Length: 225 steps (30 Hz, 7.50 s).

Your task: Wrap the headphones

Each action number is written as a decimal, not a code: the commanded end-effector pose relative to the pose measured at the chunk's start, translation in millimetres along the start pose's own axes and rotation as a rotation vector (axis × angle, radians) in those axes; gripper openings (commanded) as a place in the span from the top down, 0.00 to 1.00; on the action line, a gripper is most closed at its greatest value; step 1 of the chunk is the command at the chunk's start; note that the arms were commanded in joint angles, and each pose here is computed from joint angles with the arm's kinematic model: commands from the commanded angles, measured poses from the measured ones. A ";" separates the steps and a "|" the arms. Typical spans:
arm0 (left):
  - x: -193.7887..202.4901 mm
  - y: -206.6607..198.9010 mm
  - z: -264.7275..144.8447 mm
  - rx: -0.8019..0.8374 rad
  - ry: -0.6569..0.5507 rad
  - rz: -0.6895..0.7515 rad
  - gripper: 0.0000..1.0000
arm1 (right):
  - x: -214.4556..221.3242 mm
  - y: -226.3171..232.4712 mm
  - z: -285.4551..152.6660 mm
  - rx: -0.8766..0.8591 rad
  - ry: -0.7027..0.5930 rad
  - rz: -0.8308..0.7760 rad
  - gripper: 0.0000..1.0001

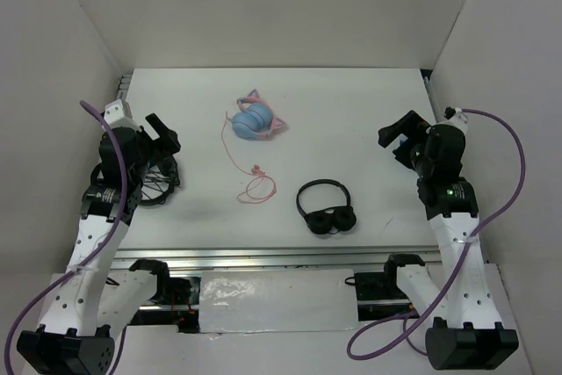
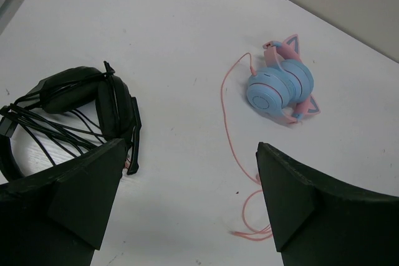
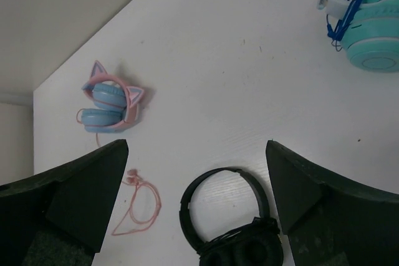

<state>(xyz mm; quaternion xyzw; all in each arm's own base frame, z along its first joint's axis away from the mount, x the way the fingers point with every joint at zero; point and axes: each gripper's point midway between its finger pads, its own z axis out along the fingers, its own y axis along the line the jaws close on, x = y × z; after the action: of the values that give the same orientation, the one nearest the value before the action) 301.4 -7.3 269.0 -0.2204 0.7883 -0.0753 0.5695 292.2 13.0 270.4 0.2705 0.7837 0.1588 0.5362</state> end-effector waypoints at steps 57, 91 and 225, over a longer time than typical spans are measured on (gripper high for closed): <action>2.1 7.4 -8.7 -0.066 -0.001 -0.059 0.01 | 300.3 196.7 270.0 0.166 0.446 0.269 0.64; 17.5 -150.2 -31.9 0.809 0.132 0.299 0.01 | 135.7 219.7 64.1 -0.647 0.064 -1.325 1.00; -101.6 -205.6 -52.9 0.730 -0.240 0.145 1.00 | 182.1 189.1 -111.4 -1.171 0.020 -0.836 0.00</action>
<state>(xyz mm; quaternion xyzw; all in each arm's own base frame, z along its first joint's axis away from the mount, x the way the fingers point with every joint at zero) 344.8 -126.4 367.8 -0.0439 0.7270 -0.2027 0.6546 187.4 280.1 285.4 -0.3193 0.6573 0.3564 0.5822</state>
